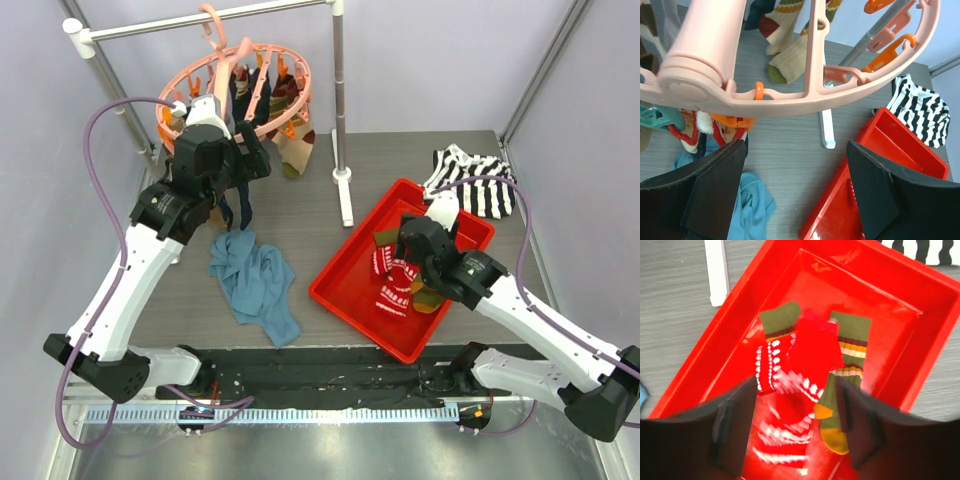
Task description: Remove the socks clipped to the hanger
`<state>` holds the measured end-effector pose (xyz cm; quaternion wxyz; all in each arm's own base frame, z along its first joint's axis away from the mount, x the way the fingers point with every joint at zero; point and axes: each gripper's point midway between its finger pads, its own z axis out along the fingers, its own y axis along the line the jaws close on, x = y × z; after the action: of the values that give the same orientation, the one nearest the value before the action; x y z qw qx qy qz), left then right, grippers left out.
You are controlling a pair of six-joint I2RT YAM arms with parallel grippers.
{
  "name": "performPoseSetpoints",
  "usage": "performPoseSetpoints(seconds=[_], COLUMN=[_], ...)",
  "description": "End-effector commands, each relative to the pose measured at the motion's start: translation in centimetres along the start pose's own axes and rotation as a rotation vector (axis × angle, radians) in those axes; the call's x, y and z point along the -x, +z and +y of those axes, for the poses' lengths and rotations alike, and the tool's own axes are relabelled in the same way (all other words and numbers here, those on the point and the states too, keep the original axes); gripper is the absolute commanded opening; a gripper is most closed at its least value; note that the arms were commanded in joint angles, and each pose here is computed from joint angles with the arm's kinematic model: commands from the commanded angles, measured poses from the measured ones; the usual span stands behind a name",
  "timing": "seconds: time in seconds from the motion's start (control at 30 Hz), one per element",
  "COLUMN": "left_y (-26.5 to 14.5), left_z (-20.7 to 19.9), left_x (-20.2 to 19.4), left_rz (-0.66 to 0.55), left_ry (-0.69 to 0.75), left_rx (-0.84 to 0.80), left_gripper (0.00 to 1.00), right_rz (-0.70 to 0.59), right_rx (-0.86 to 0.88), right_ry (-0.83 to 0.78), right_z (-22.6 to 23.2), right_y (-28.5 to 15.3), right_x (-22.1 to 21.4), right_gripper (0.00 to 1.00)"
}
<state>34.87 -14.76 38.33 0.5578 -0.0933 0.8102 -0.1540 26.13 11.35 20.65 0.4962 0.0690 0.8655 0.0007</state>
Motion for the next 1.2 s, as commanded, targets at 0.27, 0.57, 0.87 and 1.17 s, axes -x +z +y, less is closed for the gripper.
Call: performPoseSetpoints(seconds=[0.27,0.57,0.87,1.17], left_y=[0.0,-2.3,-4.1,-5.5], left_z=[-1.0,-3.0,1.5,2.3], left_x=[1.1,2.3,2.4,4.3], left_rz=[-0.020,-0.004,-0.009,-0.081], left_ry=[-0.017,-0.056,-0.003,0.030], left_rx=[-0.030,-0.136,0.068,0.091], left_gripper=[0.87,0.87,0.87,0.89], right_rz=[-0.131,-0.313,-0.398,-0.520], right_rx=[0.374,0.736,0.969,1.014], right_ry=[0.113,0.260,0.172,0.055], right_z=[7.0,15.4,26.3,34.0], right_y=[-3.8,-4.6,-3.5,-4.8], right_x=[7.3,11.7,13.1,10.9], right_gripper=[0.80,0.78,0.78,0.80])
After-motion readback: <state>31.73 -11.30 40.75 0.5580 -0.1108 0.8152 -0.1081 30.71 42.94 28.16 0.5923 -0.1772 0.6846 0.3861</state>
